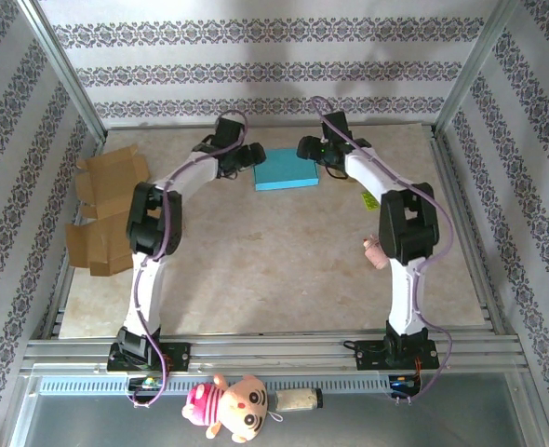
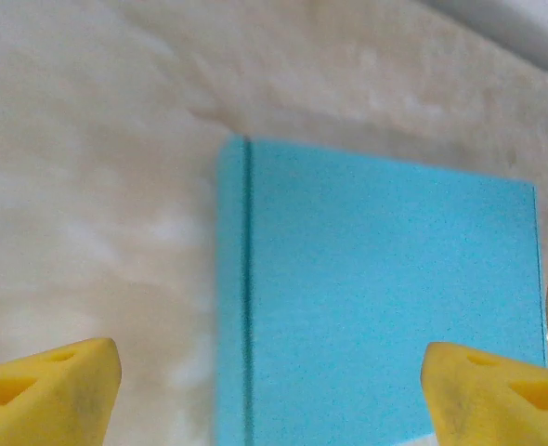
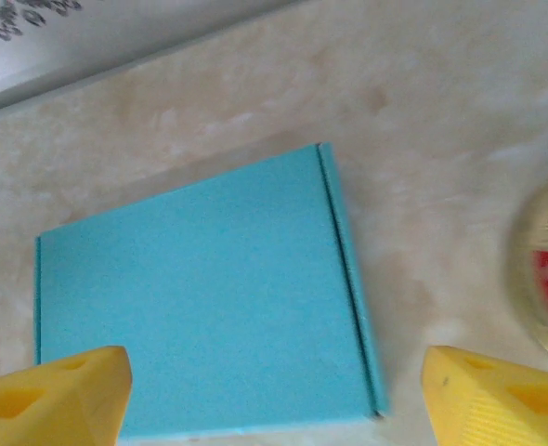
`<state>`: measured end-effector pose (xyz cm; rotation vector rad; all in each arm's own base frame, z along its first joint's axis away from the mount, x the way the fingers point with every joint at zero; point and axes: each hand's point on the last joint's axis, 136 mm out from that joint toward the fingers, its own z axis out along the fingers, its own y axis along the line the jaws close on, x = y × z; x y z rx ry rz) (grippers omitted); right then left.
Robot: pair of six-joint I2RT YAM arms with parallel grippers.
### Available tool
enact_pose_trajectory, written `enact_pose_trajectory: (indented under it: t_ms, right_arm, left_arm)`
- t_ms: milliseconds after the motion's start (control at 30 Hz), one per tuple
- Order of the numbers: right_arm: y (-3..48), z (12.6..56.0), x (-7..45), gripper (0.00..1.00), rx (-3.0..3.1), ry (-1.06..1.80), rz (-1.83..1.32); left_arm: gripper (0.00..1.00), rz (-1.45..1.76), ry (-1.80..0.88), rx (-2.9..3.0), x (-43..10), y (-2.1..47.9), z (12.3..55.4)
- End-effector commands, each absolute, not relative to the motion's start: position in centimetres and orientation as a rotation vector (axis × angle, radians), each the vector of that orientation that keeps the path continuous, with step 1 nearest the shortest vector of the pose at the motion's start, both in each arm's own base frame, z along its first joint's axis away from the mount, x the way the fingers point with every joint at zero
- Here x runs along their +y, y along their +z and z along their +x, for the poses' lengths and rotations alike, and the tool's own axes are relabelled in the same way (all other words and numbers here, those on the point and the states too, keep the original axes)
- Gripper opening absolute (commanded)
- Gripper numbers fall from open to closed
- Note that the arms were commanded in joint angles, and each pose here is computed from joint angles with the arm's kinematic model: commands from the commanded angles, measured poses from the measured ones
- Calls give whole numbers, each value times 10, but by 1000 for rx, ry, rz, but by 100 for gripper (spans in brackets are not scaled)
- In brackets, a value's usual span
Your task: Fold the paper box
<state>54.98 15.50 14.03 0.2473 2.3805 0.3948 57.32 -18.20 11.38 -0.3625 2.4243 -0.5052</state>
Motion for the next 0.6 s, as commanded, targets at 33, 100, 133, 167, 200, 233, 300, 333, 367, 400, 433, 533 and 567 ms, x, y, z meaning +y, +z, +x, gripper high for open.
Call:
enact_pose_trajectory:
  t_ms: [33, 100, 133, 167, 200, 233, 300, 333, 367, 400, 433, 533, 567]
  right_arm:
    - [222, 518, 135, 84, 2246, 320, 105]
    - [232, 498, 137, 85, 2251, 356, 62]
    - [233, 487, 138, 85, 2263, 372, 44]
    - [231, 476, 139, 86, 2284, 386, 36]
    - [234, 467, 140, 87, 2290, 406, 26]
    - [233, 458, 140, 90, 2310, 420, 19]
    - [231, 443, 141, 92, 2344, 441, 1]
    - [230, 434, 144, 93, 2366, 470, -18]
    - [229, 427, 147, 94, 2388, 497, -30]
    - [230, 421, 149, 94, 2402, 529, -41]
    - [232, 415, 152, 94, 2410, 559, -55]
    - [237, 402, 155, 95, 2421, 597, -80]
    - [241, 398, 155, 95, 2417, 601, -91]
  left_arm:
    - [79, -416, -24, 2454, -79, 164, 537]
    - [76, -477, 115, 2517, -52, 158, 512]
    - [75, -502, 173, 2543, -41, 155, 500]
    - [74, -521, 224, 2569, -33, 152, 488]
    - [74, -534, 257, 2587, -28, 149, 479]
    - [73, -553, 286, 2607, -23, 144, 468]
    - [72, -575, 337, 2649, -17, 132, 452]
    - [72, -588, 377, 2669, -12, 126, 444]
    - [71, -597, 417, 2691, -7, 117, 438]
    - [70, -600, 444, 2712, -4, 109, 433]
    - [70, -605, 471, 2742, -2, 99, 428]
    - [67, -599, 572, 2800, 5, 78, 419]
    - [65, -591, 610, 2804, 9, 71, 418]
